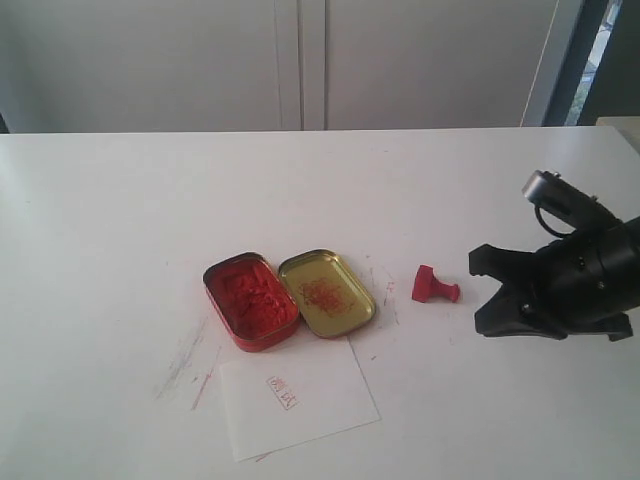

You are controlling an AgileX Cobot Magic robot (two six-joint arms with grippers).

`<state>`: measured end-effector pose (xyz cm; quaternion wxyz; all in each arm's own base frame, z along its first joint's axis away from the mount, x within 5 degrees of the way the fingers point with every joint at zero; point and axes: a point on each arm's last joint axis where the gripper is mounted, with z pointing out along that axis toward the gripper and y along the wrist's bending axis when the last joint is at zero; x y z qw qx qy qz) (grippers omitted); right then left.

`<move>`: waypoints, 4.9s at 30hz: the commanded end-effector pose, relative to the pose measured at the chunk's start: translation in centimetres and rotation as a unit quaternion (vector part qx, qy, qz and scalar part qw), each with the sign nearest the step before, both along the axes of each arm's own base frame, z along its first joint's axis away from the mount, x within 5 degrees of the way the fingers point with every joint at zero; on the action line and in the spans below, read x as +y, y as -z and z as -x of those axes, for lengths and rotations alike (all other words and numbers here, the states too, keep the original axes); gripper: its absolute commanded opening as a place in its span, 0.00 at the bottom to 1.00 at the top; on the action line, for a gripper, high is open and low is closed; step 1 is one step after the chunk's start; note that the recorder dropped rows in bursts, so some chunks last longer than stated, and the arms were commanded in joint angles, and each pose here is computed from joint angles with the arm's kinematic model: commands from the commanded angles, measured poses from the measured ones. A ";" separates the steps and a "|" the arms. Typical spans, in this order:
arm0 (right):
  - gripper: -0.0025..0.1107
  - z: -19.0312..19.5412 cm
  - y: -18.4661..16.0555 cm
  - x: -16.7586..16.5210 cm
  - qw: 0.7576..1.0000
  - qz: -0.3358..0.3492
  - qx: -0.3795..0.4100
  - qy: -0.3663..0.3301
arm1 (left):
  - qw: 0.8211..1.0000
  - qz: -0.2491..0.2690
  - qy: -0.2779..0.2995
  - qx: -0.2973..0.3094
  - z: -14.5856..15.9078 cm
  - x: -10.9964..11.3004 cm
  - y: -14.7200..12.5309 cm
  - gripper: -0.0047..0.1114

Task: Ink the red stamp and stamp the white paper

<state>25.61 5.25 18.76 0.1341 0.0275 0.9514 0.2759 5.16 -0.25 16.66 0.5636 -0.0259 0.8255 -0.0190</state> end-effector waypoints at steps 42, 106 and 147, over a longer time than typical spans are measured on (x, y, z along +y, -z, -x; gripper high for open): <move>0.02 15.4 -12.3 -3.8 0.885 0.189 -0.417 0.082 | 1.000 0.004 0.001 0.001 0.0 0.0 0.1 0.04; 0.02 20.7 -10.5 -4.2 0.821 0.215 -0.521 0.087 | 1.000 0.004 0.001 0.001 0.0 0.0 0.1 0.04; 0.02 21.6 -4.8 -4.7 0.814 0.256 -0.515 0.085 | 1.000 0.004 0.001 0.001 0.0 0.0 0.1 0.04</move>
